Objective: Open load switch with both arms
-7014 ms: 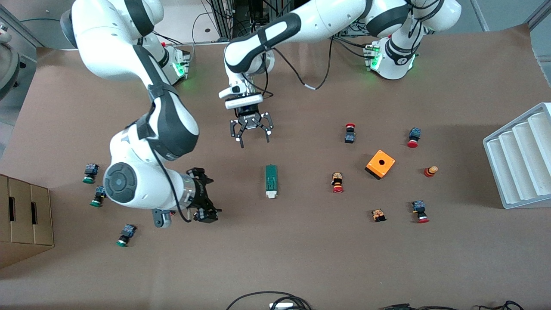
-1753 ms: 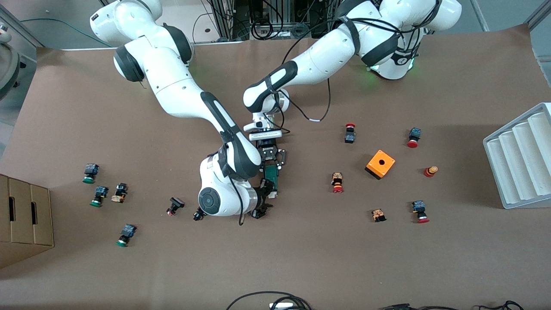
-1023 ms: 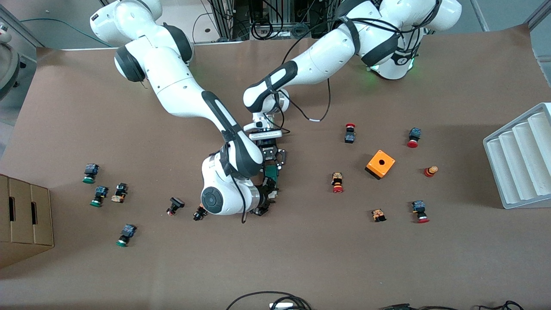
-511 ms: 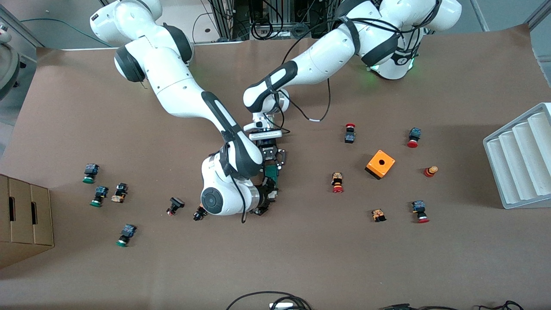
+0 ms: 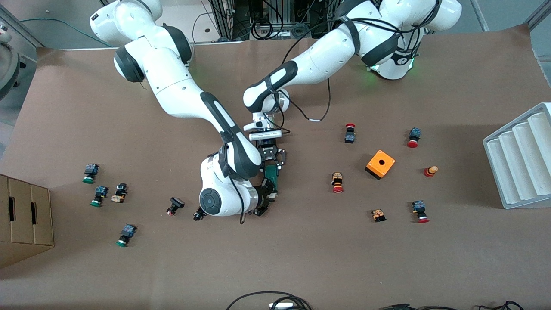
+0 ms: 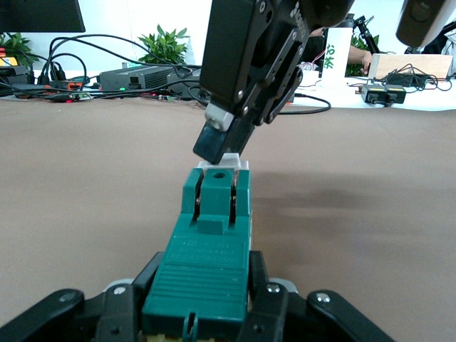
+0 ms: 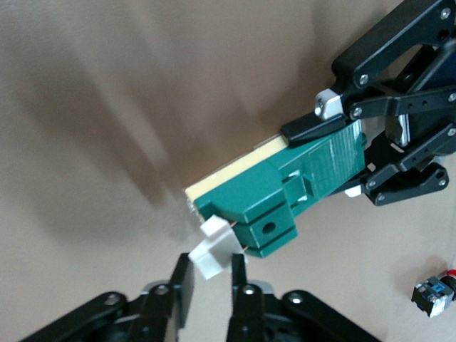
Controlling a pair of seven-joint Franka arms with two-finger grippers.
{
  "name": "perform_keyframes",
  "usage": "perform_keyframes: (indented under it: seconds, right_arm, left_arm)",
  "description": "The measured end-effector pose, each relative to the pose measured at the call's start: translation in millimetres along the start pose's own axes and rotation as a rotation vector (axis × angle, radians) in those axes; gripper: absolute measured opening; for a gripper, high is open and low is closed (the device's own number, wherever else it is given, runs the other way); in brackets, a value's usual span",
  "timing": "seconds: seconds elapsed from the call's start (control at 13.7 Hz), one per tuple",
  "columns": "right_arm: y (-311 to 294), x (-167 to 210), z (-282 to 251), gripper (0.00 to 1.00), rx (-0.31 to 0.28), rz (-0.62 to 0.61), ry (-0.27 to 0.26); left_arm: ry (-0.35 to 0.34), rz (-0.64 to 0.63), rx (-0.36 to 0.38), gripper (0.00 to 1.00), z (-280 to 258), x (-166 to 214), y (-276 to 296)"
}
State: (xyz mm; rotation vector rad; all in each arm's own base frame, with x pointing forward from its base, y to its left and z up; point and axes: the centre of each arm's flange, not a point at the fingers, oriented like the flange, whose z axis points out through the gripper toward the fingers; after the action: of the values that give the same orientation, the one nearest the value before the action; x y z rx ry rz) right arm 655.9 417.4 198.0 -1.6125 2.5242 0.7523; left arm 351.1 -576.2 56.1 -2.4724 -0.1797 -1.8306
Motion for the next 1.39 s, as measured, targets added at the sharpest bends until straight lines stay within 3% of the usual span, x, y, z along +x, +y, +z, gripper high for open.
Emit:
perform_keyframes:
  seconds: [0.22,1.39]
  right_arm:
    - [-0.5,-0.1,-0.8,0.2,0.002,0.0,-0.002]
    - [3.1,-1.6,-3.5,0.19,0.008,-0.017,0.005]
  left_arm:
    - [0.0,0.0,0.0,0.5,-0.1,-0.1,0.0]
    - [0.0,0.0,0.0,0.5,-0.6,-0.2,0.1]
